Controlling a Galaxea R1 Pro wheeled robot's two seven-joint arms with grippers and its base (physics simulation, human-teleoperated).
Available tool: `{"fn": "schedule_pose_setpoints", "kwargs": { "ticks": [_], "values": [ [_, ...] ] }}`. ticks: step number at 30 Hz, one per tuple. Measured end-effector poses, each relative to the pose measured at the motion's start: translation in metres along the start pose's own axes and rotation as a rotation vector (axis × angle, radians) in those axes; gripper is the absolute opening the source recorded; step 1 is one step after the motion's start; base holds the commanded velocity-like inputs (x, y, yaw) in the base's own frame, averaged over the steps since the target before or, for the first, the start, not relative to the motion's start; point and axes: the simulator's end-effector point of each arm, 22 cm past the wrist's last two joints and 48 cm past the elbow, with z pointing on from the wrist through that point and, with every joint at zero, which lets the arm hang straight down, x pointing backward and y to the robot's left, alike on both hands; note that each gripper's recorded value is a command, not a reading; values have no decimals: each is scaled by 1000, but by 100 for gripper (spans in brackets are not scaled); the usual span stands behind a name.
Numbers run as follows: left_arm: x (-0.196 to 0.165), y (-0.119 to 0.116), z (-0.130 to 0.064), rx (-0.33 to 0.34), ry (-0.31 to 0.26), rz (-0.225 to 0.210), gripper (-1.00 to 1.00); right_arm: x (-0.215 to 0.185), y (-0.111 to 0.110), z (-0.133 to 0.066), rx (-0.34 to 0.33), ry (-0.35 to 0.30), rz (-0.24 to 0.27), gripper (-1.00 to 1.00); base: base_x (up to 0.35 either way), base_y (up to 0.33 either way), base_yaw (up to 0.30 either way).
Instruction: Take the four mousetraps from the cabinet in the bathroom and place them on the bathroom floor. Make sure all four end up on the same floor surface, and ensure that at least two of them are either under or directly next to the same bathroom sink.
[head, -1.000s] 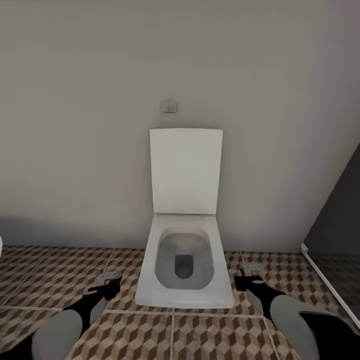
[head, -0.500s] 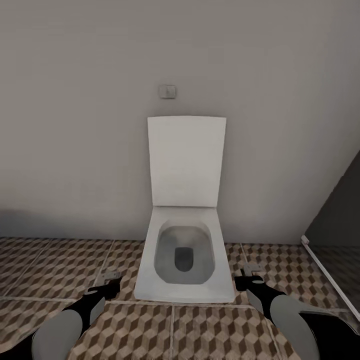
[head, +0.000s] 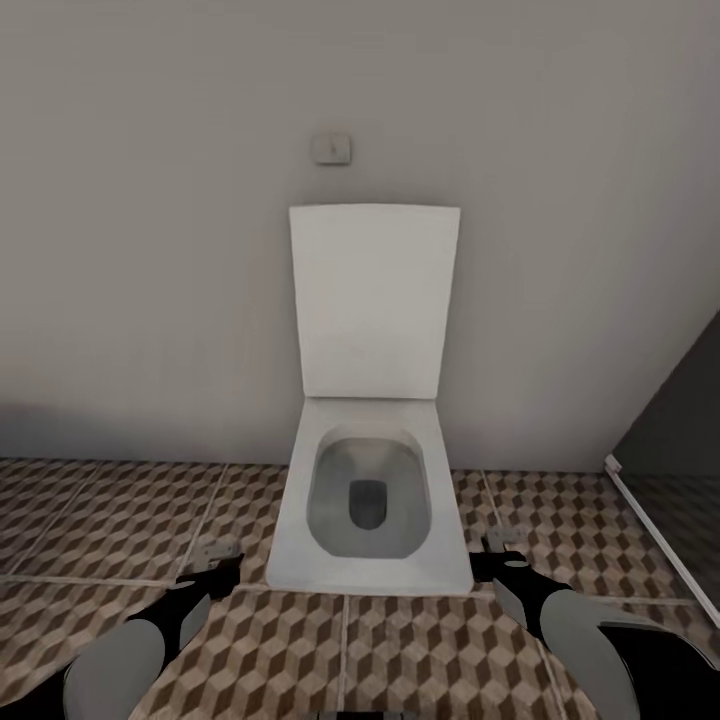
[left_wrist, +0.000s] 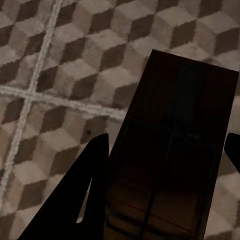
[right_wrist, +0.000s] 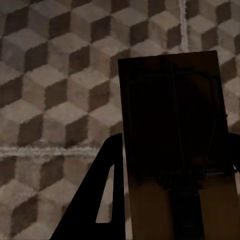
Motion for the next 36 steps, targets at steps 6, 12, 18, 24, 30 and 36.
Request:
{"fn": "schedule_pose_setpoints", "kwargs": {
  "ticks": [6, 12, 18, 24, 30, 36],
  "values": [
    [13, 0, 7, -2, 24, 7, -100, 13, 2, 8, -2, 24, -3, -100, 0, 0, 0],
    [26, 0, 14, -6, 47, 12, -100, 26, 4, 15, -3, 48, -7, -100, 0, 0, 0],
    [39, 0, 21, -8, 72, 17, -100, 40, 6, 23, -5, 73, -10, -100, 0, 0, 0],
    [53, 1, 27, -12, 95, 21, -100, 53, 7, 29, -6, 97, -13, -100, 0, 0, 0],
    [66, 1, 33, -14, 119, 26, -100, 67, 9, 36, -8, 121, -17, -100, 0, 0, 0],
    [80, 2, 39, -18, 143, 31, -100, 81, 11, 42, -9, 145, -20, -100, 0, 0, 0]
  ]
}}
